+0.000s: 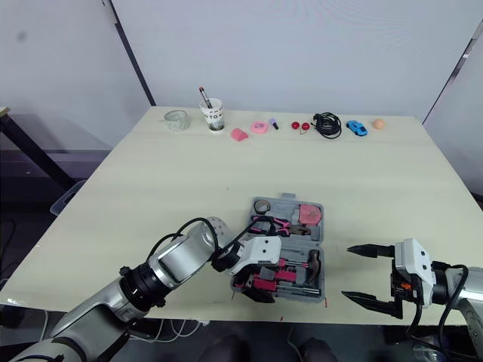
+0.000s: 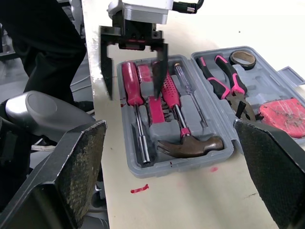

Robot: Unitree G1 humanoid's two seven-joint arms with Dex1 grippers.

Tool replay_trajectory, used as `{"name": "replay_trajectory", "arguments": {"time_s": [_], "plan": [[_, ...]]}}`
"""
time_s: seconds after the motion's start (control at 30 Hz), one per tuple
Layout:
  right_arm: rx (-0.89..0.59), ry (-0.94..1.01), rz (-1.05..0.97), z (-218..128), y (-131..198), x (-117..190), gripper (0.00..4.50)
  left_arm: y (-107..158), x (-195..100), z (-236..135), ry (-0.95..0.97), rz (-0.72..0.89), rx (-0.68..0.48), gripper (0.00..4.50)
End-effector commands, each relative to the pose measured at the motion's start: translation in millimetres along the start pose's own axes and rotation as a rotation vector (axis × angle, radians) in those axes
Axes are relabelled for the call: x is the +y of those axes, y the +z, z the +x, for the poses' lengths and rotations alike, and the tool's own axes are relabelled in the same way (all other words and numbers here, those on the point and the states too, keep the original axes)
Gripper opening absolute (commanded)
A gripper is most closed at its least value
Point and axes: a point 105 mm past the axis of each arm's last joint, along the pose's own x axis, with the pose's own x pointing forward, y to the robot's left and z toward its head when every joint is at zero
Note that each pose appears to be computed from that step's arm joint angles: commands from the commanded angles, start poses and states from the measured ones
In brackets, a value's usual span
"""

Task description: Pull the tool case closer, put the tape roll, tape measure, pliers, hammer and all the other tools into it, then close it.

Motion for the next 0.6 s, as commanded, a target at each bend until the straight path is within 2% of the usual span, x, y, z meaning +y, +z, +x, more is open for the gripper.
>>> {"name": "replay_trajectory", "arguments": {"time_s": [0.03,0.2,0.27,0.47,0.5,0.57,0.6], "plan": [[-0.013,0.003,-0.043,-0.2,9.1,-0.6,4.5,5.9,-2.9,-8.3,-0.003,0.032,-0.005,3.69],[-0.011,-0.001,-0.047,-0.8,8.3,-1.4,4.5,13.4,0.1,-25.4,0.019,0.053,-0.063,3.69],[-0.011,-0.002,-0.048,-0.5,7.6,-1.5,4.5,22.9,-1.2,-30.2,0.013,0.115,-0.154,3.69],[-0.018,-0.007,-0.049,2.1,5.8,-2.0,4.5,6.8,-0.5,-40.3,0.007,0.09,-0.277,3.69],[-0.018,-0.009,-0.05,2.2,5.3,-2.3,4.5,3.5,2.2,-40.3,0.024,0.088,-0.3,3.31],[-0.02,-0.011,-0.051,2.4,4.6,-2.8,4.5,2.7,4.5,-40.4,0.037,0.102,-0.355,3.0],[-0.021,-0.011,-0.052,2.9,4.5,-3.1,4.5,2.8,3.0,-40.4,0.023,0.11,-0.385,2.63]]}}
